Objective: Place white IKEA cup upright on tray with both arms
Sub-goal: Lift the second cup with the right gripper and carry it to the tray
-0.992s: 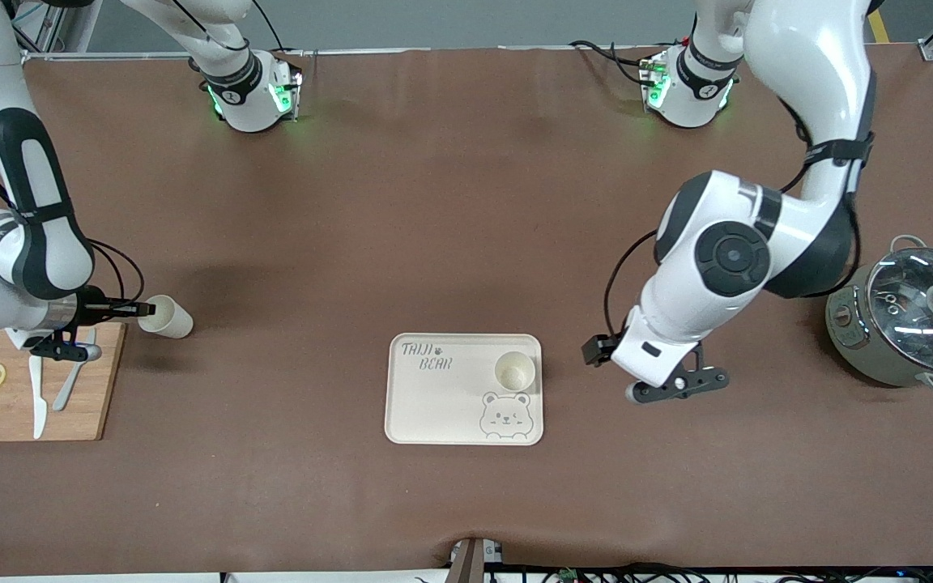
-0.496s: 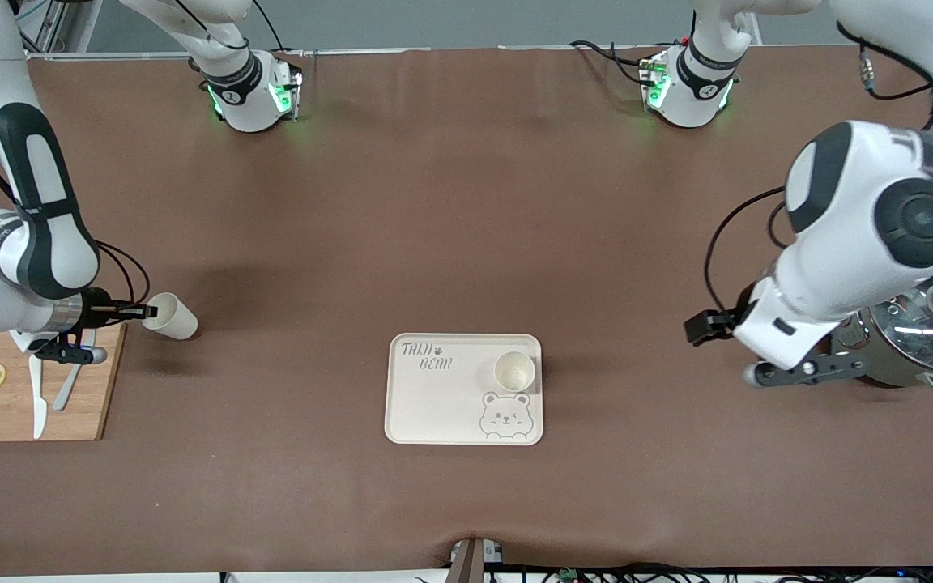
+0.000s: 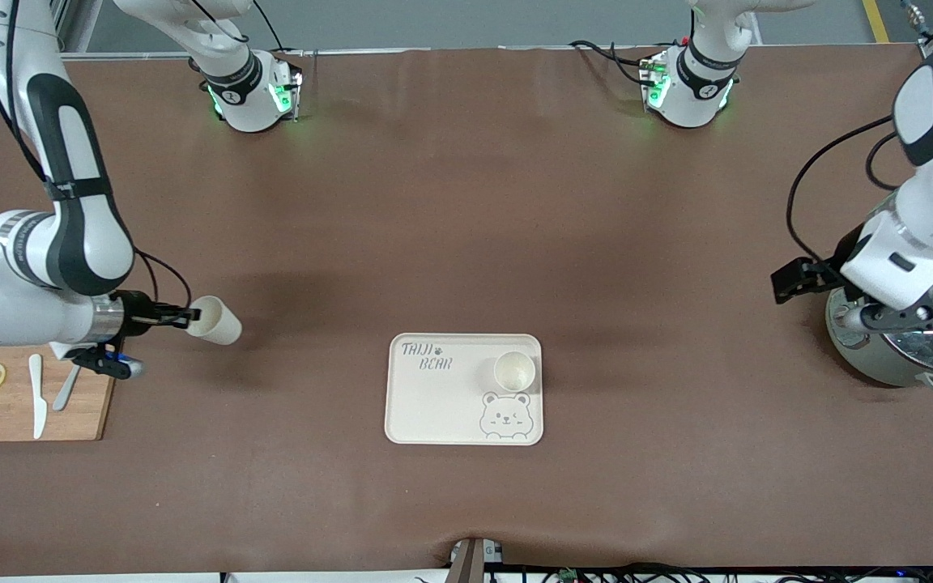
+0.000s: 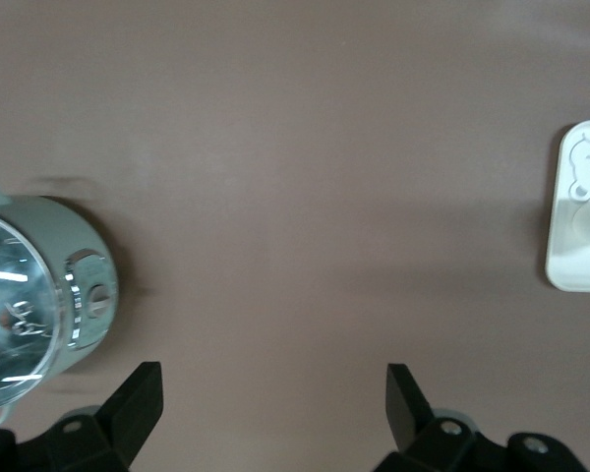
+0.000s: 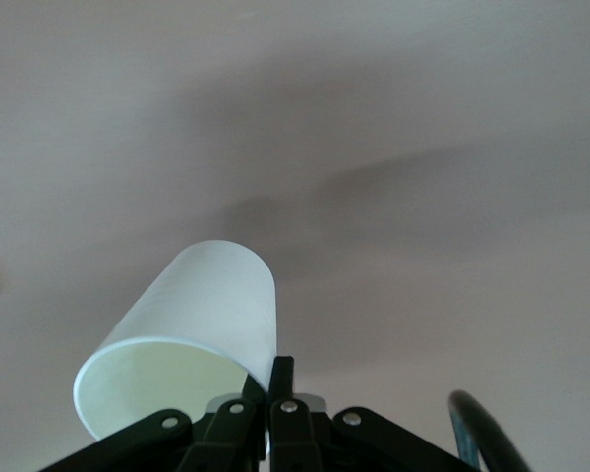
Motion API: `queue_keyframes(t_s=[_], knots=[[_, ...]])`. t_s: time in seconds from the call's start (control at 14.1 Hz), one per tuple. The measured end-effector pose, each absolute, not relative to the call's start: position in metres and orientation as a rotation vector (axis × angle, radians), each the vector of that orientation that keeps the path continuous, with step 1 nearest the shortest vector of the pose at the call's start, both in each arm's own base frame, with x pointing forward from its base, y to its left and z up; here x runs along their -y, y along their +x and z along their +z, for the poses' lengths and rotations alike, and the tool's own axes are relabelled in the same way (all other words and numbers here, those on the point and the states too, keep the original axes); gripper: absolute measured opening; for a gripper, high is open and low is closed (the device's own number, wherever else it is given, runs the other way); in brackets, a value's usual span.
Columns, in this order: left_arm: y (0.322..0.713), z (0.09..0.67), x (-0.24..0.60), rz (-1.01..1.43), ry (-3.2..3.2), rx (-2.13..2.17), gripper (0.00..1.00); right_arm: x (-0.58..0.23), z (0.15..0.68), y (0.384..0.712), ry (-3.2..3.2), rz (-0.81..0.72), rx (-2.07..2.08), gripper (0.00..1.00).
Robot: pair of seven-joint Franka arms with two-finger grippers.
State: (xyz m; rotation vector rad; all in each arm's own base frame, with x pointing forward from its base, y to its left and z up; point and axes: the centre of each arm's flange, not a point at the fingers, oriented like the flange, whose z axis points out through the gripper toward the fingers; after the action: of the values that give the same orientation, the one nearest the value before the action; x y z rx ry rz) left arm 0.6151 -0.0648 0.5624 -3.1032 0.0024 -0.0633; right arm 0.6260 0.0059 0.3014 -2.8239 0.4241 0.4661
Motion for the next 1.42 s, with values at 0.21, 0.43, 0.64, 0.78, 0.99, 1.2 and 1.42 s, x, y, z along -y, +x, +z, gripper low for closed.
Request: queue_keyframes(t_s=[0.21,0.43,0.64,0.78,0.99,1.2,1.42], knots=[[0.595,0.582,0.041,-0.093,-3.090,-0.072,1.00,-0.074,0.296,0.633,-2.785,0.506,-0.563,0.03],[0.584,0.592,0.015,-0.106,-3.080,-0.128,1.00,-0.144,0.301,0.638,-2.748,0.495,-0.751,0.03],[0.580,0.601,0.012,-0.127,-3.076,-0.130,1.00,-0.200,0.302,0.646,-2.714,0.443,-0.949,0.03],[0.579,0.604,0.012,-0.137,-3.075,-0.129,1.00,-0.237,0.299,0.651,-2.687,0.440,-1.063,0.03],[0.578,0.613,0.013,-0.162,-3.073,-0.132,1.00,-0.280,0.288,0.656,-2.643,0.391,-1.180,0.03],[0.574,0.614,0.016,-0.126,-3.090,-0.134,1.00,-0.317,0.267,0.648,-2.601,0.372,-1.278,0.03],[0.573,0.617,0.019,-0.127,-3.097,-0.138,1.00,-0.341,0.255,0.641,-2.571,0.344,-1.322,0.03]])
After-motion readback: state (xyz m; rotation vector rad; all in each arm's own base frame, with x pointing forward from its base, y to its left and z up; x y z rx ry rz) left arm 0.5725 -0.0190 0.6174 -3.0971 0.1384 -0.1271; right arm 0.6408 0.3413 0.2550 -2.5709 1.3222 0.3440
